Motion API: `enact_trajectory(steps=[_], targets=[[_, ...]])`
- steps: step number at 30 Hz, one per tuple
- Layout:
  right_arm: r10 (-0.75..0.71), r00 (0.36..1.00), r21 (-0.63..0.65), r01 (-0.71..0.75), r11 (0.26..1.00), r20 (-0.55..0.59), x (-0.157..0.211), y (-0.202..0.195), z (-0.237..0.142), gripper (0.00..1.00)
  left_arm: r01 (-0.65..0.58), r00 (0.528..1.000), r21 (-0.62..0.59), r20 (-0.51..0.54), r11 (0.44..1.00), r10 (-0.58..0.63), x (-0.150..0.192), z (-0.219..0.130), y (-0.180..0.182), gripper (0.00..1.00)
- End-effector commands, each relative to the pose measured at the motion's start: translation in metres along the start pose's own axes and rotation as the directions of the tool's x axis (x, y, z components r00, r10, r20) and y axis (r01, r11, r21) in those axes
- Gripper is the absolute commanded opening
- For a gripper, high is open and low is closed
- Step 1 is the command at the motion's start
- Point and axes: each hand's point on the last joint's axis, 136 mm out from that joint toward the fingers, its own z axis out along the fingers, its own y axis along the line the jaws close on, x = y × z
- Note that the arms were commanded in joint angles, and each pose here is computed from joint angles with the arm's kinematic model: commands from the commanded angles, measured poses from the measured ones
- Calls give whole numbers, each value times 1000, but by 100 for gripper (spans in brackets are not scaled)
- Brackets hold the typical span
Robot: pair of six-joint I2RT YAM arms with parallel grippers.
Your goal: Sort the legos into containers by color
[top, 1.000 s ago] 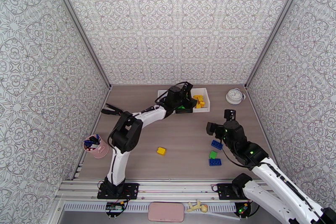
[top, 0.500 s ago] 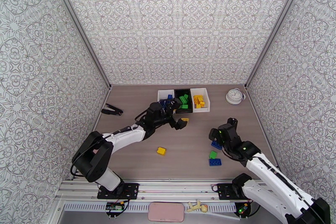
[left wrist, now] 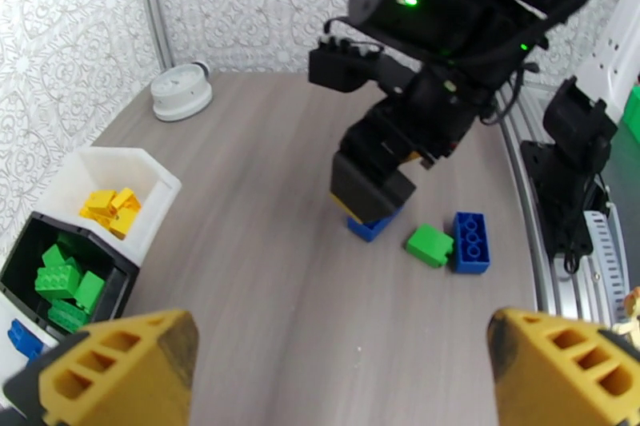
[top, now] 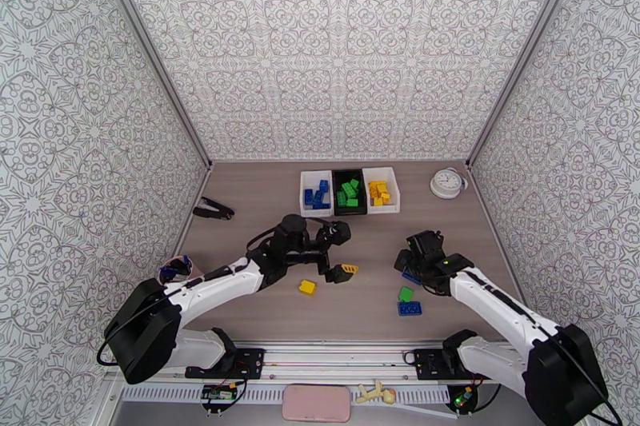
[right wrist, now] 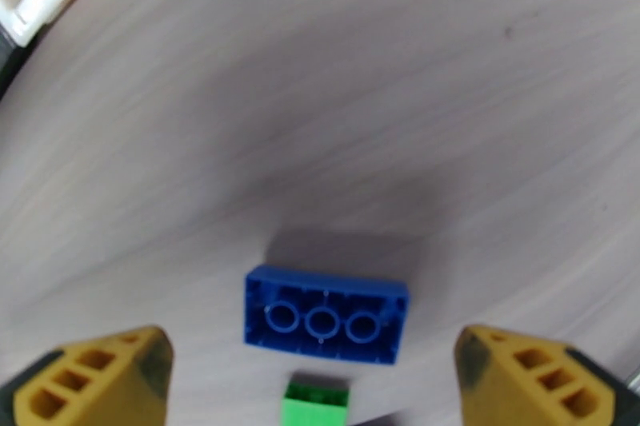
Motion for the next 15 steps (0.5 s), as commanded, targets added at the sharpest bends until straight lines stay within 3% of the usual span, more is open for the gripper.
enact_trajectory(steps=[1, 5, 15], targets=[[3, 1000, -5, -3, 1000, -27, 5, 2, 10, 95, 6, 999, 57, -34, 998, -4, 12, 5, -13, 100], [-12, 998, -5, 12, 1000, -58, 10, 5, 19, 86, 11, 999, 71, -31, 997, -9, 14, 6, -17, 100], [2, 995, 35, 2, 999, -96, 15, 1, 39, 85, -18, 999, 52, -34, 998, 20, 18, 2, -17, 100]])
